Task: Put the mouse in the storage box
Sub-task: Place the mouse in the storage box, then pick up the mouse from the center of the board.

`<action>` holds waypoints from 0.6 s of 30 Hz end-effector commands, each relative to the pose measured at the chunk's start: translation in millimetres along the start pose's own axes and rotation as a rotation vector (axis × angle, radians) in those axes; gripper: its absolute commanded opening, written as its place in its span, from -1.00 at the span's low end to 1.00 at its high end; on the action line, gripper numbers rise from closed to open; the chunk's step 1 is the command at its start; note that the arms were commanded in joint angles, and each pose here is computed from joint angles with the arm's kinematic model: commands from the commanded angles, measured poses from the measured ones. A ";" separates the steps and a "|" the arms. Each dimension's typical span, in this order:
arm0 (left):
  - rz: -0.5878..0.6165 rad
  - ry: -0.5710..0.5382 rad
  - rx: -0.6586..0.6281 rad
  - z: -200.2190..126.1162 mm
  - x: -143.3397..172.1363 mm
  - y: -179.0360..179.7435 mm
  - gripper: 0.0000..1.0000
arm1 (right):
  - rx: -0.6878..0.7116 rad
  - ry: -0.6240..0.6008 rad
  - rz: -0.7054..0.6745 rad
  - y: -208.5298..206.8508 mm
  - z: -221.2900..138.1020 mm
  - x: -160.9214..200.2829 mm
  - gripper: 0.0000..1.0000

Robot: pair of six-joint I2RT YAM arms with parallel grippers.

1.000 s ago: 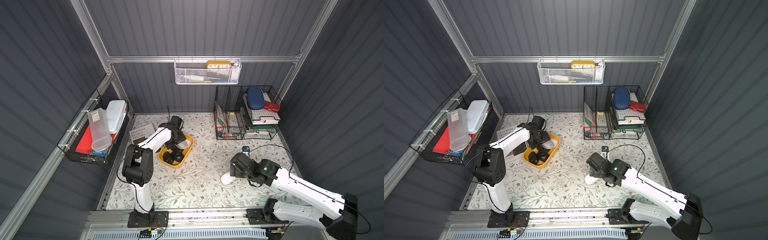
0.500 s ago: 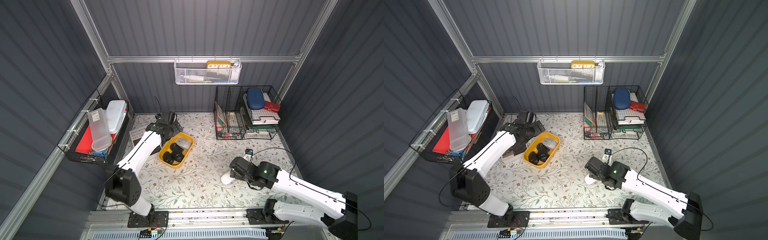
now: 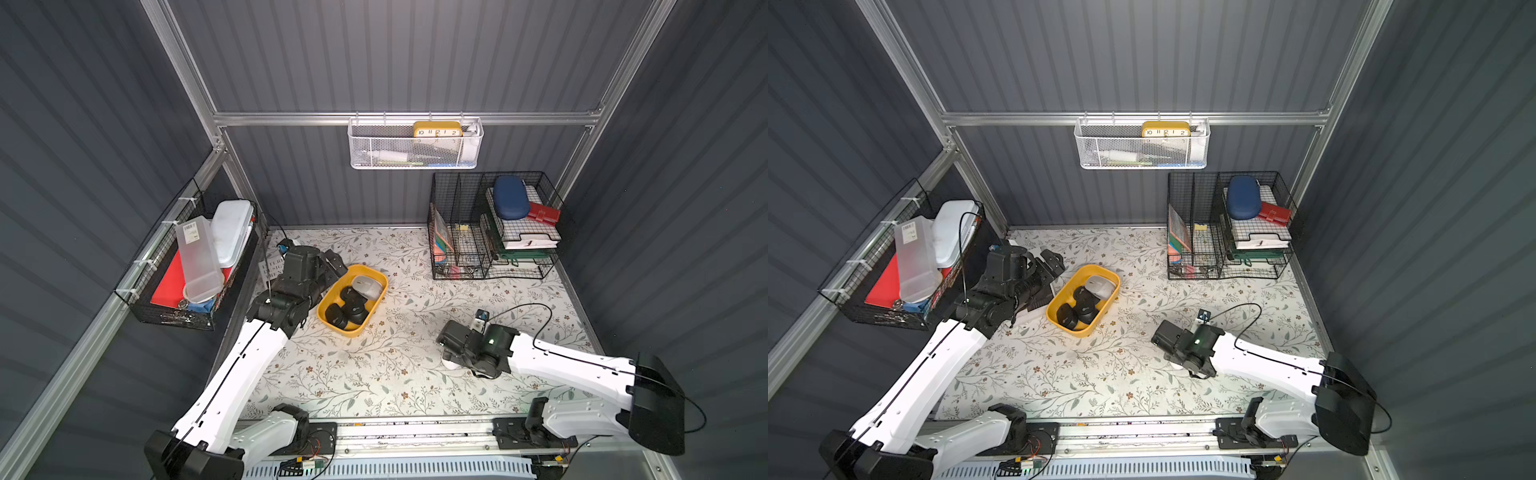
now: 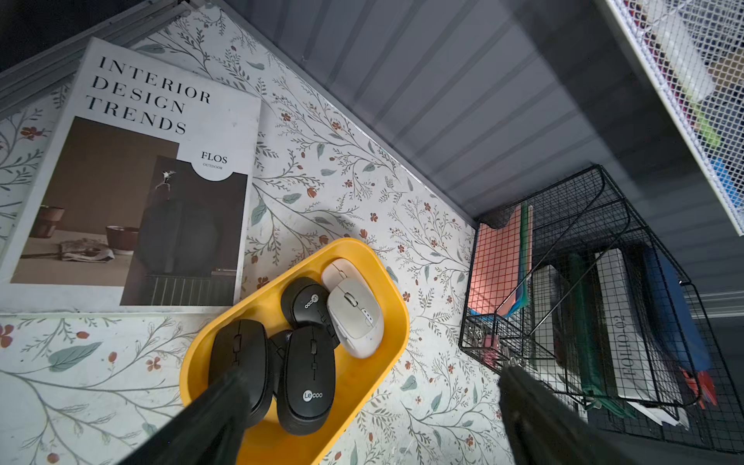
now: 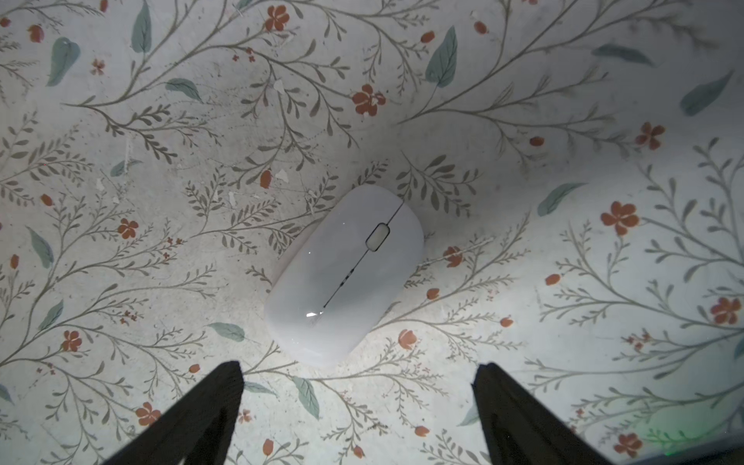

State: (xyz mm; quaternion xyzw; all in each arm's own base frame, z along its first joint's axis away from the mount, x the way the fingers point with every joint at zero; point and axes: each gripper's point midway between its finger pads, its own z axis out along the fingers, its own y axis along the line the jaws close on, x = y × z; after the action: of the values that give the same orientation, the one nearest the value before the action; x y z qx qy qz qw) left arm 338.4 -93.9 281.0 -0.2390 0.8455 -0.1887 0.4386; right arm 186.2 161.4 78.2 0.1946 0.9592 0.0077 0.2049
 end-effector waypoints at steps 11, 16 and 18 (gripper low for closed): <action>-0.036 0.003 -0.007 4.9 14.2 15.2 0.98 | 0.127 0.040 0.279 5.7 41.0 4.6 0.79; -0.029 0.010 -0.015 9.2 17.7 18.2 0.98 | 0.127 0.076 0.288 13.1 47.1 8.7 0.78; -0.024 0.013 -0.023 11.9 18.8 19.2 0.99 | 0.127 0.074 0.296 12.2 47.1 8.4 0.76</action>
State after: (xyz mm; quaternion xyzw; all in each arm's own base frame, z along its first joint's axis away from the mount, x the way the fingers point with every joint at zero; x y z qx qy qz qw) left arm 331.9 -91.5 252.7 -0.2505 0.8505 -0.1853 0.4238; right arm 202.2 172.2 32.9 0.3328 0.9296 -0.0157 0.1574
